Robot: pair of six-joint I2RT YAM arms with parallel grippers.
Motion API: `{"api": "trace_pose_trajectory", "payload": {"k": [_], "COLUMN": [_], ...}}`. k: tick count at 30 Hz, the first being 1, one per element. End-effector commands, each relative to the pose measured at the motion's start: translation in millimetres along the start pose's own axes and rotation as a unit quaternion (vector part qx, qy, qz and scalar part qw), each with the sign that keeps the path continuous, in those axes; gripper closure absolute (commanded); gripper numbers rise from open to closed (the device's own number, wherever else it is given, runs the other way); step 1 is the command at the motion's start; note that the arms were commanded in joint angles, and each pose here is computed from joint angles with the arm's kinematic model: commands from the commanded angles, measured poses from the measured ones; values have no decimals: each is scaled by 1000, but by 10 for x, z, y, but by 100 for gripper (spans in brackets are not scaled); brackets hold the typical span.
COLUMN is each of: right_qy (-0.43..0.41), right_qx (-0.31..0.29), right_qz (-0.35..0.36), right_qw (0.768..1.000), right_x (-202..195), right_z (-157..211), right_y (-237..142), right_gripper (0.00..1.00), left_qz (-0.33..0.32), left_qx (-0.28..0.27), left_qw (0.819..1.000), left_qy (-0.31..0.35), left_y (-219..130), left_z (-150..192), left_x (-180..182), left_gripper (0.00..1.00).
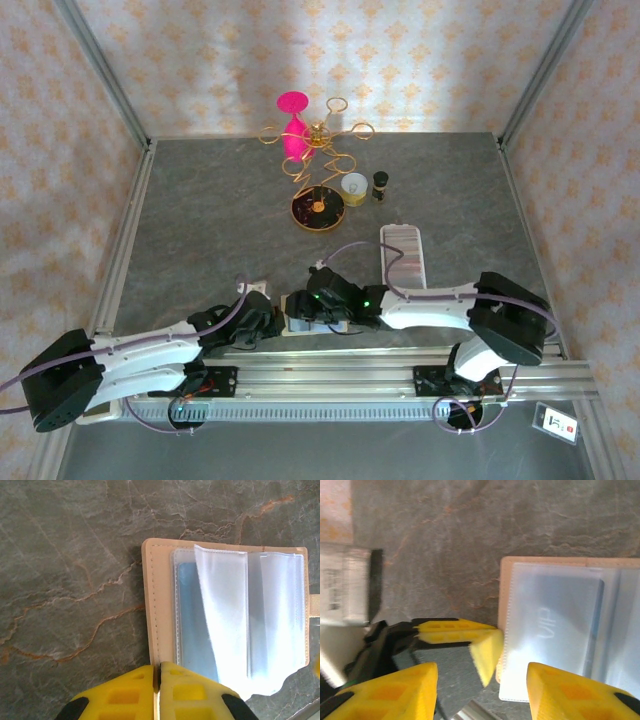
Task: Put the credit cards into the card holder
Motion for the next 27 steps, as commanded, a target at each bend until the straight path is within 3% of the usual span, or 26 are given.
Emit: {"api": "trace_pose_trajectory", "payload": {"k": [1, 5, 9, 14, 19, 22, 25, 27], "right_qy": [-19, -55, -151, -345, -573, -653, -721, -732], "right_qx": [-38, -57, -94, -101, -47, 34, 117, 125], "right_qz": [-31, -16, -5, 37, 111, 176, 181, 198], "right_qw": [999, 997, 984, 932, 811, 736, 658, 639], "right_x": [129, 170, 242, 336, 149, -177, -536, -738], "right_z": [-101, -184, -332, -444, -373, -255, -30, -22], "right_y": [-136, -289, -595, -958, -1264, -1389, -1523, -1599], "right_gripper": [46, 45, 41, 37, 31, 26, 26, 25], "left_qz": [-19, -26, -39, -23, -8, 8, 31, 43], "left_qx": [-14, -29, -63, -86, -98, -92, -87, -82], "left_qw": [1000, 999, 997, 996, 995, 995, 996, 995], "left_qy": [2, 6, 11, 13, 18, 23, 22, 20], "left_y": [-31, -82, -175, -282, -343, -353, -339, -327], "left_z": [-18, -68, -164, -256, -320, -322, -303, -292], "left_x": [54, 35, 31, -96, -231, -308, -350, -369], "left_gripper": [91, 88, 84, 80, 79, 79, 79, 78]}}
Point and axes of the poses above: each hand's point on the last joint's axis, 136 mm out from that joint toward the fingers, its own y axis out along the fingers, its own x axis along the line the jaws close on, z = x × y, the point moved 6 cm from there along -y, back along the fingers, and after that the axes turned 11 degrees about -y, right-handed, at the moved point
